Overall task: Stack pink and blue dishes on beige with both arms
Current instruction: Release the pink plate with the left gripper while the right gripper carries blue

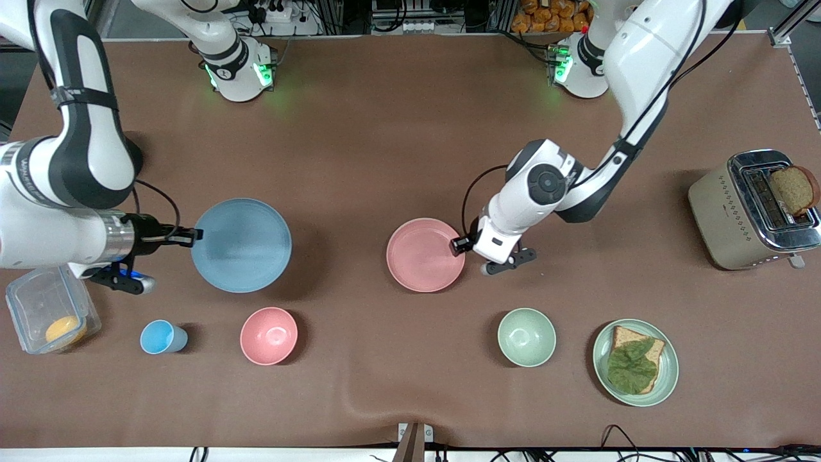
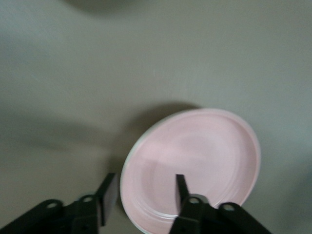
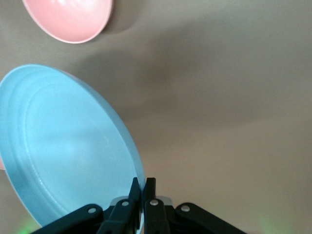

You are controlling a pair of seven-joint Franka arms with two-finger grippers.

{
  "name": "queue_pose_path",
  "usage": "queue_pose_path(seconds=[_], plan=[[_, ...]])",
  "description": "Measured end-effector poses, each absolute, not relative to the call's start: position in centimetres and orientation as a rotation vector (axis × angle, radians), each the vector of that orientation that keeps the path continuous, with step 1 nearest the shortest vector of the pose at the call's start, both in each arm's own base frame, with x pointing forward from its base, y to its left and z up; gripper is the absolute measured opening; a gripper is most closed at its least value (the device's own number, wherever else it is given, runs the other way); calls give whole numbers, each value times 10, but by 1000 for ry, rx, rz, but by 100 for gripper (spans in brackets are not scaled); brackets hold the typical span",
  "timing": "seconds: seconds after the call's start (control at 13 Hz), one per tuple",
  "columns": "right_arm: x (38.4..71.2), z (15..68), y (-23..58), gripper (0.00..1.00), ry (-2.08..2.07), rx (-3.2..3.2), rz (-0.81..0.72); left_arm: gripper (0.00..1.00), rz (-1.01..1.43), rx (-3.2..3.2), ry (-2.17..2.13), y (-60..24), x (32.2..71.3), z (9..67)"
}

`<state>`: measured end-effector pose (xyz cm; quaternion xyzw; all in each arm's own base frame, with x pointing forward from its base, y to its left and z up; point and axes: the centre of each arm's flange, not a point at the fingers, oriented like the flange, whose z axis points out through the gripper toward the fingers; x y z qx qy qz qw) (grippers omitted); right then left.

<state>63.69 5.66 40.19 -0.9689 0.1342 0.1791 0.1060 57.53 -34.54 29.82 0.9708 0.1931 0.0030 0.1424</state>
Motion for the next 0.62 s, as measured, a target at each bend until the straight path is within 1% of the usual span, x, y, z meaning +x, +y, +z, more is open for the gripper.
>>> queue_pose_path(seconds=[0.08, 0.23, 0.31, 0.46, 0.62], plan=[[638, 401, 71, 5, 420, -2846, 520, 72, 52, 2822, 586, -326, 584, 332], [638, 396, 102, 5, 437, -2843, 517, 94, 165, 2875, 645, -269, 597, 405], [638, 392, 119, 5, 441, -2850, 506, 100, 208, 2911, 644, -239, 599, 434], [639, 382, 150, 5, 445, -2863, 484, 100, 238, 2985, 639, -194, 594, 475], [638, 369, 182, 5, 475, -2875, 462, 100, 216, 3061, 603, -161, 587, 502]])
